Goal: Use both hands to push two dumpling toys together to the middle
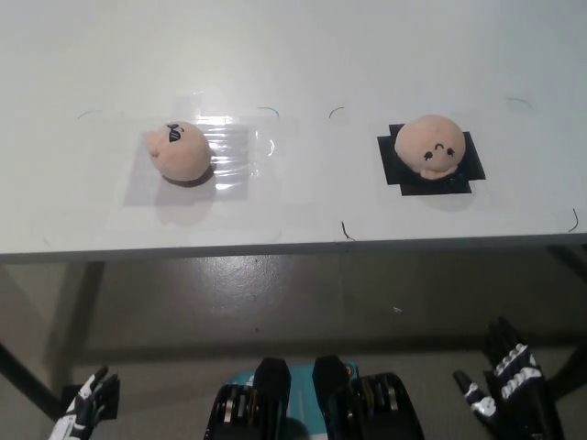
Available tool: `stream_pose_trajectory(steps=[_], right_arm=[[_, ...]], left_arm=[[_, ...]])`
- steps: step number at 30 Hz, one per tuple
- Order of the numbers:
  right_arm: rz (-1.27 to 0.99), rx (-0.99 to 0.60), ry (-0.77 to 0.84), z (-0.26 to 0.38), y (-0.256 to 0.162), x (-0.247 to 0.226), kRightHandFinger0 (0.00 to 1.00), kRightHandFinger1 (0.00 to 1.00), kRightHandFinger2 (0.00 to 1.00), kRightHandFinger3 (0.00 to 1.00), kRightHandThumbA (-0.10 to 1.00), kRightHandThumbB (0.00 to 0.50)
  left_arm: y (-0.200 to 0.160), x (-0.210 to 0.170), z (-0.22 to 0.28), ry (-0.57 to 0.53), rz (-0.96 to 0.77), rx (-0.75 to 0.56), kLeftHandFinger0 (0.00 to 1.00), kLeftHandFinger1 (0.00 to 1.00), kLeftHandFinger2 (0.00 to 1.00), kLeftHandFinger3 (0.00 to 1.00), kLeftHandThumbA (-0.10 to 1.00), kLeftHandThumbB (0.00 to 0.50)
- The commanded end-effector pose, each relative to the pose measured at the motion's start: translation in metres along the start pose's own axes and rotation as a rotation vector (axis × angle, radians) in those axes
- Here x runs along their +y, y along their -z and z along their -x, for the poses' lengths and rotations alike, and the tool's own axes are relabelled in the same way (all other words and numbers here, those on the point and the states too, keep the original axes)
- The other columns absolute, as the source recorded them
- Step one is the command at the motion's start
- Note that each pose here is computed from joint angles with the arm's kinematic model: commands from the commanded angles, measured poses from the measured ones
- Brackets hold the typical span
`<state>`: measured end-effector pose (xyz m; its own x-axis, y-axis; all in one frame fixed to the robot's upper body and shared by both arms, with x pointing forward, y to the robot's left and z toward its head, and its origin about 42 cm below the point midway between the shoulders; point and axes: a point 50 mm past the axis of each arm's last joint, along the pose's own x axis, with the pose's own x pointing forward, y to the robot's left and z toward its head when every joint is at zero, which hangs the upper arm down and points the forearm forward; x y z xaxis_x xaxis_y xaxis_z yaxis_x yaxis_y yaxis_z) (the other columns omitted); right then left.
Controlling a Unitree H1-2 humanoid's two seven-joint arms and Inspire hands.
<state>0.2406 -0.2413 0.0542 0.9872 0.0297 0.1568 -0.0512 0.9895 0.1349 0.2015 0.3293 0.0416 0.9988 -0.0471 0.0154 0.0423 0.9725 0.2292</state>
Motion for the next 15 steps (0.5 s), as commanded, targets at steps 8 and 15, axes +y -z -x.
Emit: stream_pose_trajectory(steps=[8, 15], right_arm=[[-0.081, -0.315, -0.062, -0.017, -0.09, 0.013, 1.0, 1.0, 1.0, 1.0, 0.86, 0.194], [-0.037, -0.415, -0.033, -0.026, -0.111, 0.0, 1.0, 1.0, 1.0, 1.0, 0.94, 0.213]], left_arm=[[-0.095, 0.005, -0.008, 0.045, 0.009, -0.337, 1.0, 1.0, 1.0, 1.0, 1.0, 0.185], [-0.152, 0.013, -0.011, 0.047, 0.055, -0.51, 1.0, 1.0, 1.0, 1.0, 1.0, 0.255]])
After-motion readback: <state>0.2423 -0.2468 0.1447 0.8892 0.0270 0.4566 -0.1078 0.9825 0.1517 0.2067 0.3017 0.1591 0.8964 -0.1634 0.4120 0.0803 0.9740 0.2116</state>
